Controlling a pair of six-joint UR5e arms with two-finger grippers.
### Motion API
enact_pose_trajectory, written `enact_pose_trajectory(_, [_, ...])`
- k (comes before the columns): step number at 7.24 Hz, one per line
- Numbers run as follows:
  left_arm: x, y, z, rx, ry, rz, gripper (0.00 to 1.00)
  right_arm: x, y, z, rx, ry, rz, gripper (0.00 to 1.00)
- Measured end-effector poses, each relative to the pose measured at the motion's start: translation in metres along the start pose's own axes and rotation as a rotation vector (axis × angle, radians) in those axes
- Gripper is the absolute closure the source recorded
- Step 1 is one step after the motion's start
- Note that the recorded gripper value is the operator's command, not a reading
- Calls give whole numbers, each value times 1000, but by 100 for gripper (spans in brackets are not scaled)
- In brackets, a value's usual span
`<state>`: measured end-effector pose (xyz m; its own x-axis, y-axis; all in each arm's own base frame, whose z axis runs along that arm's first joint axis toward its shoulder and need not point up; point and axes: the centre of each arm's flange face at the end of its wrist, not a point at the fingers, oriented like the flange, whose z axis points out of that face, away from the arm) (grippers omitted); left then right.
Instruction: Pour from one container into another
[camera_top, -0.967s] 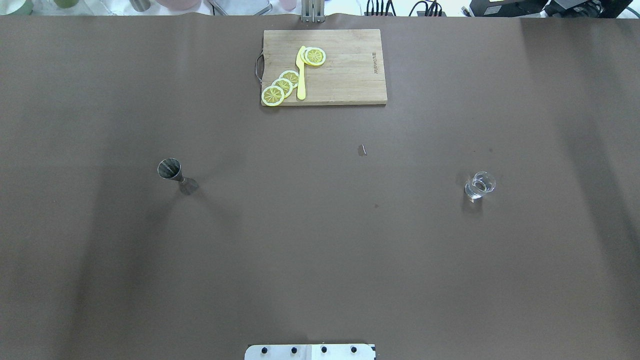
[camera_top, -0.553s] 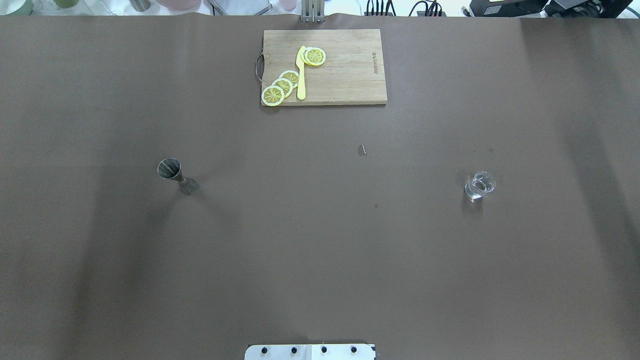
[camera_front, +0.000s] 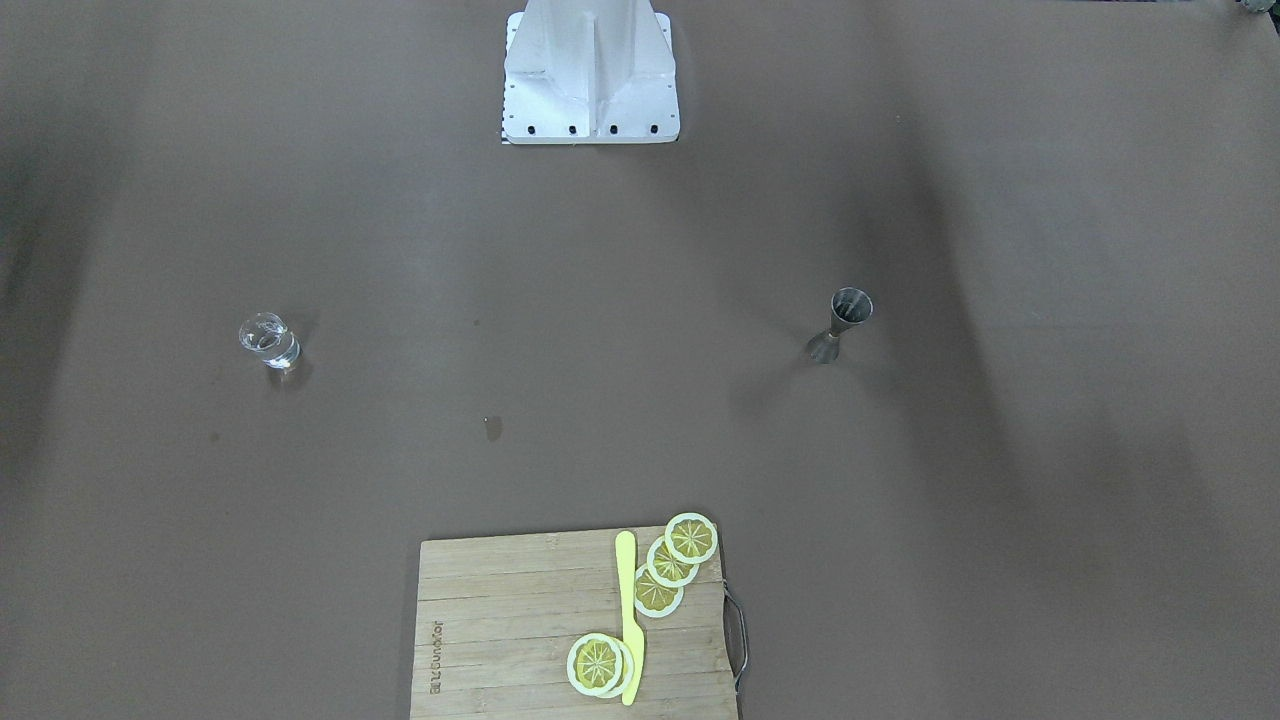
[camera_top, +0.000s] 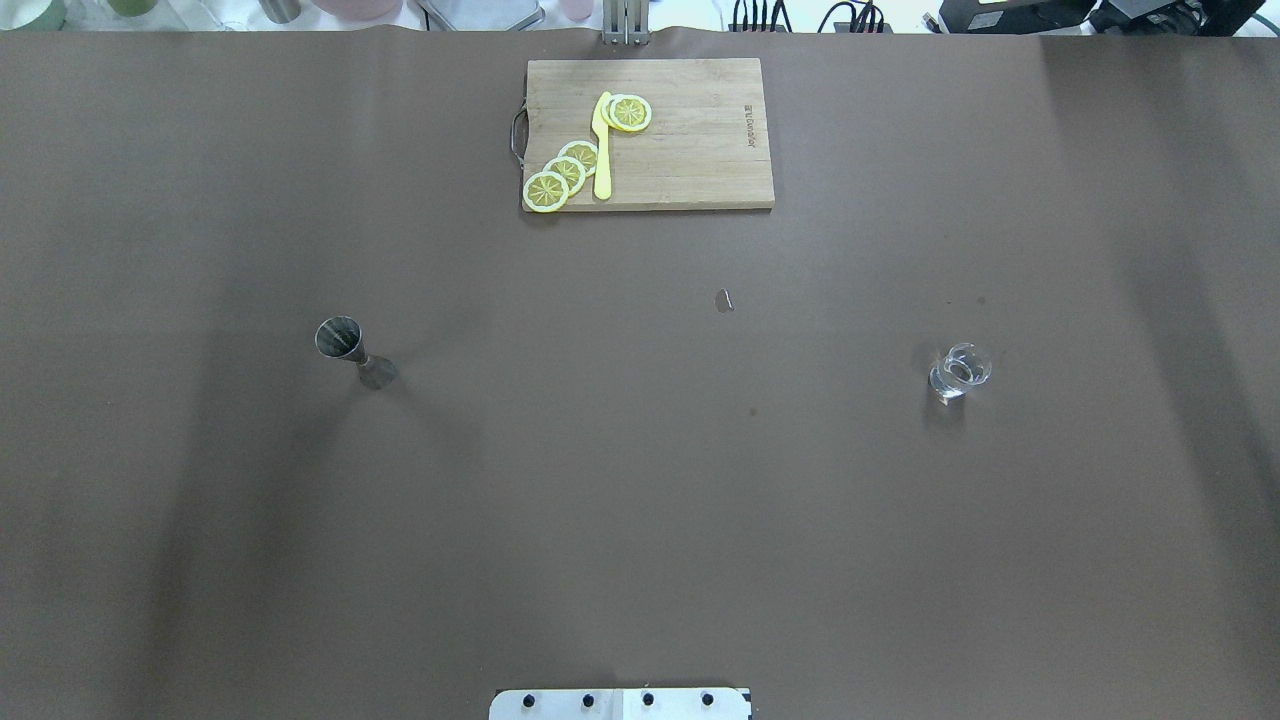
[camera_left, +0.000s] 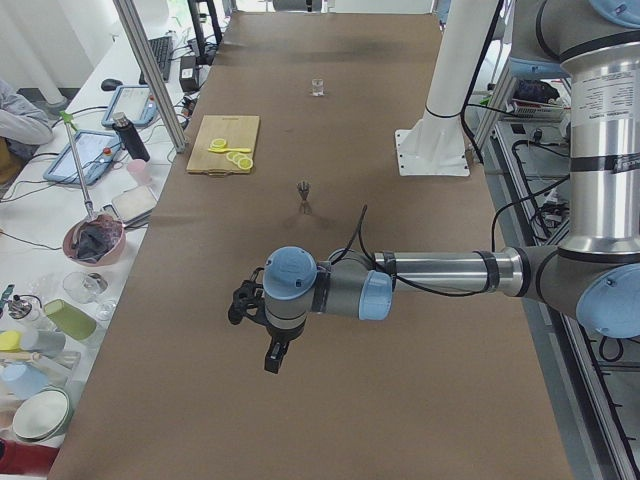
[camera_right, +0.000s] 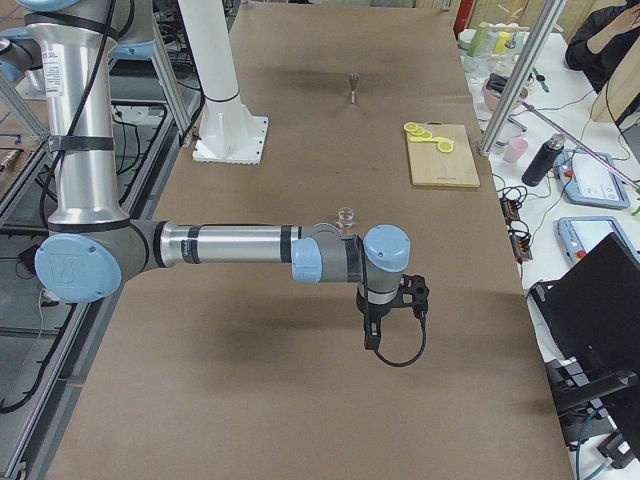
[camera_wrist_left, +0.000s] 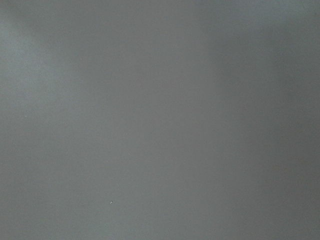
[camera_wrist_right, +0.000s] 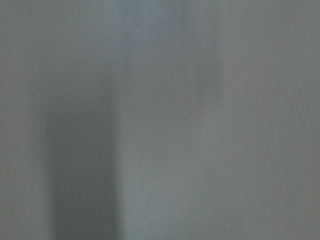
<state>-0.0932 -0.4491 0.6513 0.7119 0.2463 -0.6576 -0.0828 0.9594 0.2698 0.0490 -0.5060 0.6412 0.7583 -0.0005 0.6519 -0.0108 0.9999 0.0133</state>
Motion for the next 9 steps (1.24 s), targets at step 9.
enact_pose_trajectory(9, [27,-8,-27,73,-9,85,1,1,2,3,-4,-15,1,0])
